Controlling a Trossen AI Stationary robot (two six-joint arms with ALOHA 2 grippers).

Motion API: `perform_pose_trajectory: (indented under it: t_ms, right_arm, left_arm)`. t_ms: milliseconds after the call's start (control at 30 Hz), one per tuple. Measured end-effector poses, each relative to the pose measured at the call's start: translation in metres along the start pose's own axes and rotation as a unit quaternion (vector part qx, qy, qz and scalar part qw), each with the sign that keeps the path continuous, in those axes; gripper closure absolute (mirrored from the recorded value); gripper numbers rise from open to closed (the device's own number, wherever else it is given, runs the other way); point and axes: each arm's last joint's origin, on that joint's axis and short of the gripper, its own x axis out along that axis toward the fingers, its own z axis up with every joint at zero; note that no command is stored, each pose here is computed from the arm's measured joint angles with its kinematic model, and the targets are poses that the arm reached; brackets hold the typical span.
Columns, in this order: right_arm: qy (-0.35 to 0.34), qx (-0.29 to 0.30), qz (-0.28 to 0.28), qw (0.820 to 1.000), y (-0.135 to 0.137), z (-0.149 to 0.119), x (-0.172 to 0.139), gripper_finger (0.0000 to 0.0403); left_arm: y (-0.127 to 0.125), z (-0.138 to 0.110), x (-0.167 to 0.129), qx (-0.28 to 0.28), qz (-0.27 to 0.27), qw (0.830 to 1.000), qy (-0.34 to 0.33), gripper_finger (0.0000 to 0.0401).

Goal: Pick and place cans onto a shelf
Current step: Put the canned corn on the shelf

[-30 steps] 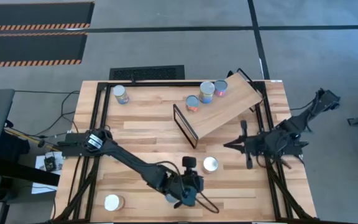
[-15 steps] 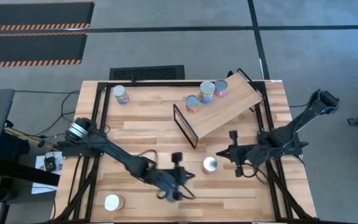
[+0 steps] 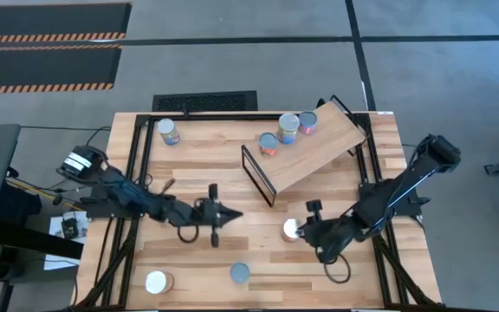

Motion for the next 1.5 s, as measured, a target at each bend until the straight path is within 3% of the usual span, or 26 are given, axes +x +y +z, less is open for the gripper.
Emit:
perform_pose_trajectory:
  t_ms: [167,300,400,633,900,1033,1167,1367,1500]
  right_arm:
    - [0.070,-0.026,-0.009,0.997,0.008,0.008,0.012,0.0228]
    - [0.105,-0.050,-0.016,0.993,0.012,0.008,0.021,0.0230]
    - [0.117,-0.071,-0.026,0.990,0.013,0.009,0.026,0.0262]
    - [0.119,-0.112,-0.018,0.986,0.008,0.016,0.023,0.0388]
    - [0.079,-0.106,-0.004,0.991,-0.018,0.043,-0.028,0.0398]
    - [0.048,-0.074,-0.036,0.995,-0.048,0.066,-0.071,0.0399]
    - [0.064,-0.039,-0.130,0.989,-0.093,0.075,-0.112,0.0399]
    - [0.096,0.060,-0.252,0.961,-0.173,0.072,-0.156,0.0400]
    - [0.122,0.135,-0.322,0.929,-0.223,0.059,-0.174,0.0400]
  left_arm:
    - [0.021,-0.006,-0.009,-0.033,0.009,0.999,-0.014,0.0401]
    - [0.026,-0.006,-0.009,-0.034,0.016,0.999,-0.015,0.0401]
    - [0.027,-0.006,-0.008,-0.035,0.017,0.999,-0.016,0.0401]
    - [0.027,-0.004,-0.008,-0.033,0.021,0.999,-0.025,0.0401]
    - [0.034,-0.003,-0.006,-0.027,0.044,0.998,-0.031,0.0401]
    - [0.040,-0.002,-0.004,-0.028,0.057,0.997,-0.034,0.0401]
    - [0.046,-0.002,-0.003,-0.029,0.068,0.997,-0.035,0.0401]
    - [0.052,-0.001,-0.001,-0.031,0.068,0.997,-0.036,0.0401]
    - [0.056,-0.001,0.001,-0.031,0.058,0.997,-0.035,0.0401]
